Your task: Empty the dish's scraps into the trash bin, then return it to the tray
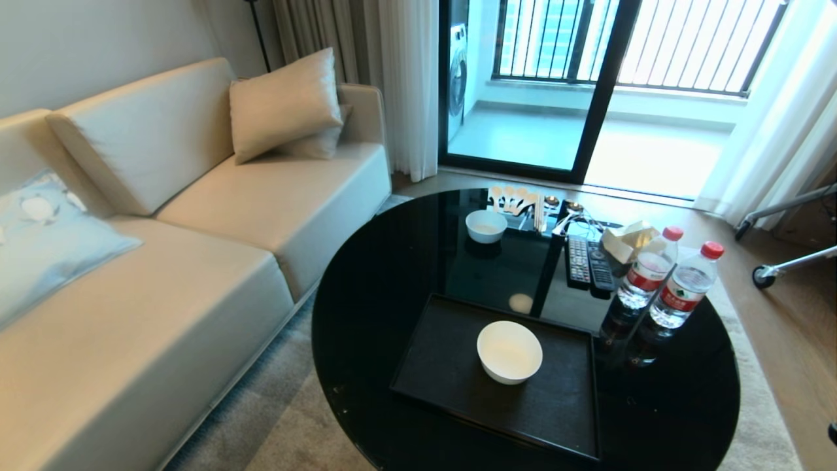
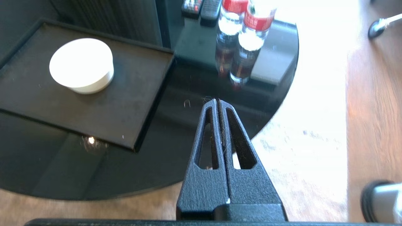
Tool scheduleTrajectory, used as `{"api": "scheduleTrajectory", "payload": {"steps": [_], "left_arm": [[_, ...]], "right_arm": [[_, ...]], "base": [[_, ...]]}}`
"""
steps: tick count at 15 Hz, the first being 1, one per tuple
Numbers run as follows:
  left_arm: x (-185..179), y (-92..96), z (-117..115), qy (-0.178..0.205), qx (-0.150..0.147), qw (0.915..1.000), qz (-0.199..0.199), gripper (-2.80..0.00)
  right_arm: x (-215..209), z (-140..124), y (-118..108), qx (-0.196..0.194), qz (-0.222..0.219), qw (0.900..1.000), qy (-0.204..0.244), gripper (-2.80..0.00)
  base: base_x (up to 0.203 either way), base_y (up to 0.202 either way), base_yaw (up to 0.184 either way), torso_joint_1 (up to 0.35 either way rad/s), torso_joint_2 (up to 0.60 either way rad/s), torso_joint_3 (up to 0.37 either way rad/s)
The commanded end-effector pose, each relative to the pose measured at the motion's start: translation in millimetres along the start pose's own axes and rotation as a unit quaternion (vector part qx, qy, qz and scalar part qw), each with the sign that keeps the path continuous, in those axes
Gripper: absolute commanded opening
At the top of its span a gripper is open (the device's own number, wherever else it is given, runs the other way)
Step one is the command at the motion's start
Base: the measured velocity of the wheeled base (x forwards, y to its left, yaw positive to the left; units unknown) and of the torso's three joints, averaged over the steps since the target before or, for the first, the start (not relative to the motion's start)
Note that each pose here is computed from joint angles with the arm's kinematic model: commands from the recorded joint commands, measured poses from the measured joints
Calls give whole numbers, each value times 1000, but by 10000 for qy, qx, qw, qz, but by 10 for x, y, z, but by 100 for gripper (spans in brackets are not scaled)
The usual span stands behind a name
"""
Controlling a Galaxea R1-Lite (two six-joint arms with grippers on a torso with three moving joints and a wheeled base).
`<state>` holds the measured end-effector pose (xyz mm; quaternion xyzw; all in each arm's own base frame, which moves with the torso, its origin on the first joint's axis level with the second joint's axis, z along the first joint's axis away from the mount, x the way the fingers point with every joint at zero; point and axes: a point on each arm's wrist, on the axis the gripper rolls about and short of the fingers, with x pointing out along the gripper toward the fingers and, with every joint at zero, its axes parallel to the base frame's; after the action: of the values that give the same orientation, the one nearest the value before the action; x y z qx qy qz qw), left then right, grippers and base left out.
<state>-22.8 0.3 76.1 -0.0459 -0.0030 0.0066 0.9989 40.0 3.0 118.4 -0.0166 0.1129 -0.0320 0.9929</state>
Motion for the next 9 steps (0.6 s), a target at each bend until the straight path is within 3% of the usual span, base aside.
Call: {"api": "scheduleTrajectory", "payload": {"steps": [1, 5, 9], "left_arm": [[0, 0, 0, -4, -5, 10000, 2, -280], [0, 0, 0, -4, -3, 10000, 2, -280], [0, 0, 0, -4, -2, 10000, 2, -280]], "right_arm": [[-126, -124, -37, 89, 220, 9991, -348, -280], [-311, -342, -53, -67, 417, 9982, -417, -280], [-313, -402, -45, -382, 537, 9977, -179, -280]], "base": [[0, 0, 0, 0, 0, 0], [0, 0, 0, 0, 0, 0], [0, 0, 0, 0, 0, 0]]}}
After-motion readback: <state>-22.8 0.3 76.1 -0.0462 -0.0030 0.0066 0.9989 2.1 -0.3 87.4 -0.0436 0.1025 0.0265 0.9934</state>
